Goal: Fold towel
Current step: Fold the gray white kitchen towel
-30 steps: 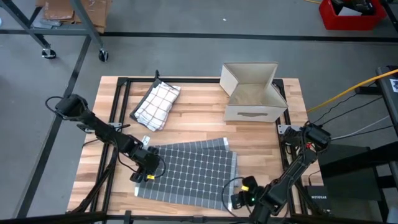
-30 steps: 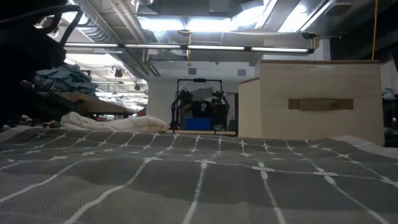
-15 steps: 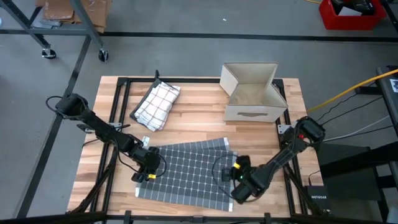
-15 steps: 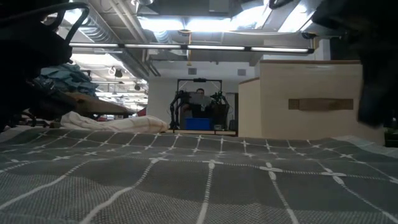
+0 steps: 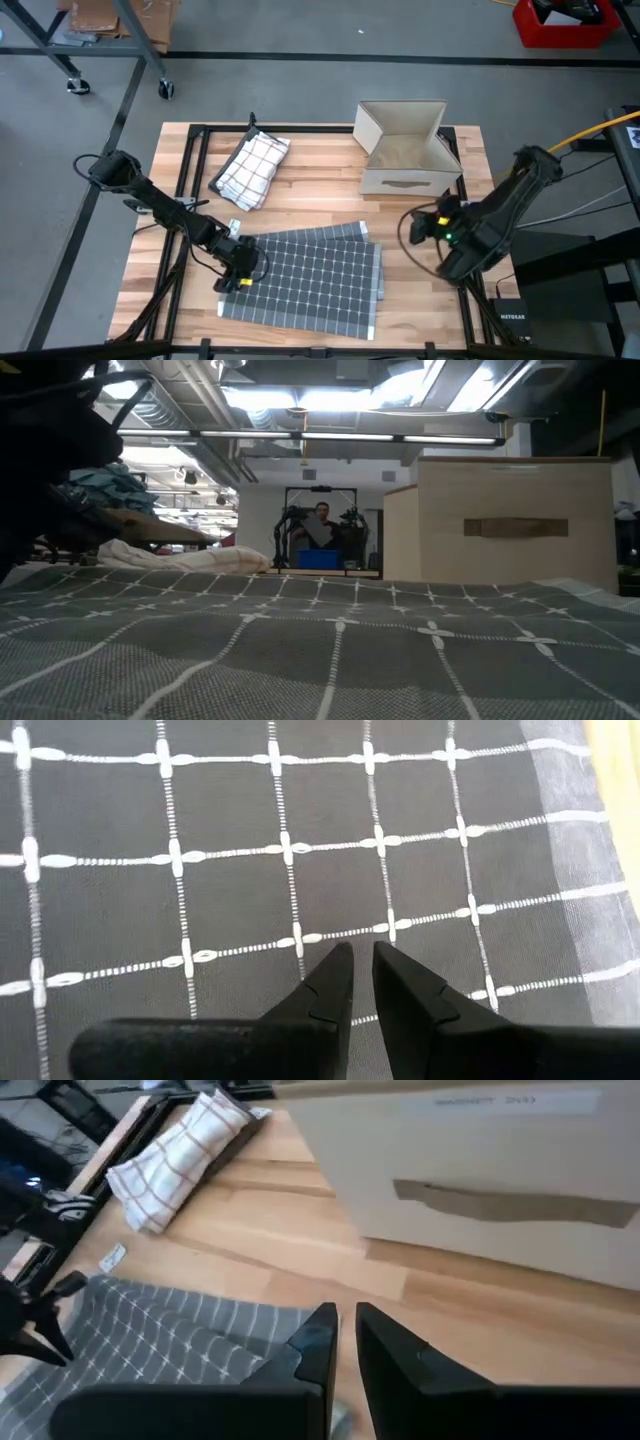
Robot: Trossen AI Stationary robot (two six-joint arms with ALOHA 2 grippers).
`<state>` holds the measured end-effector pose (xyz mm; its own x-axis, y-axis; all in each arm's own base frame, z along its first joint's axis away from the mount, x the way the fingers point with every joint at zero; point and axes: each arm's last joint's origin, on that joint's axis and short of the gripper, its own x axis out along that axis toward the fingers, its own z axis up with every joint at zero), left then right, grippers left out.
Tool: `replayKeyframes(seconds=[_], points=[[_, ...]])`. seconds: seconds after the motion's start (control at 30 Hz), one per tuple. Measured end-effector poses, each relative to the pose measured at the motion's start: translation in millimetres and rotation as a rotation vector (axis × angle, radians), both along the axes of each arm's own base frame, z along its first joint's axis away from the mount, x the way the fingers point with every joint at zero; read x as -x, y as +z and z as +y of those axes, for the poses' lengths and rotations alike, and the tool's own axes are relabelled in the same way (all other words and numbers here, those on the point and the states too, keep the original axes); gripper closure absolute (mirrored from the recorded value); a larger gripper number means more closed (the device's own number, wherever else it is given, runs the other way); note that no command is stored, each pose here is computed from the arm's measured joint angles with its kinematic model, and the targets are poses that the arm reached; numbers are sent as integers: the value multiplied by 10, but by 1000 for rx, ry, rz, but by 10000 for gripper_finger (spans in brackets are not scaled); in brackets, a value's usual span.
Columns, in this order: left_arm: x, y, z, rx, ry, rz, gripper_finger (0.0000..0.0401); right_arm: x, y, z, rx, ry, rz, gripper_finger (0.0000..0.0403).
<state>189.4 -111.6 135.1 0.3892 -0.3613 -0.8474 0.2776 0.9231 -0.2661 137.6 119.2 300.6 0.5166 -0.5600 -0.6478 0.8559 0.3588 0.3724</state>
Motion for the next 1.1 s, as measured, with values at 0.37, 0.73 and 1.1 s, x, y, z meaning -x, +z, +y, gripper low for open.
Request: replayKeyframes(seconds=[0.37, 0.73, 1.1], points=[[-5, 6, 1, 17, 52, 11, 366, 132, -1104, -103, -422, -19, -272, 356], [-29, 7, 35, -43, 80, -31, 366, -50, -1231, 135, -674, 78, -360, 356], [-37, 8, 46, -64, 48, -47, 366, -237, -1372, 135, -677, 44, -329, 356]])
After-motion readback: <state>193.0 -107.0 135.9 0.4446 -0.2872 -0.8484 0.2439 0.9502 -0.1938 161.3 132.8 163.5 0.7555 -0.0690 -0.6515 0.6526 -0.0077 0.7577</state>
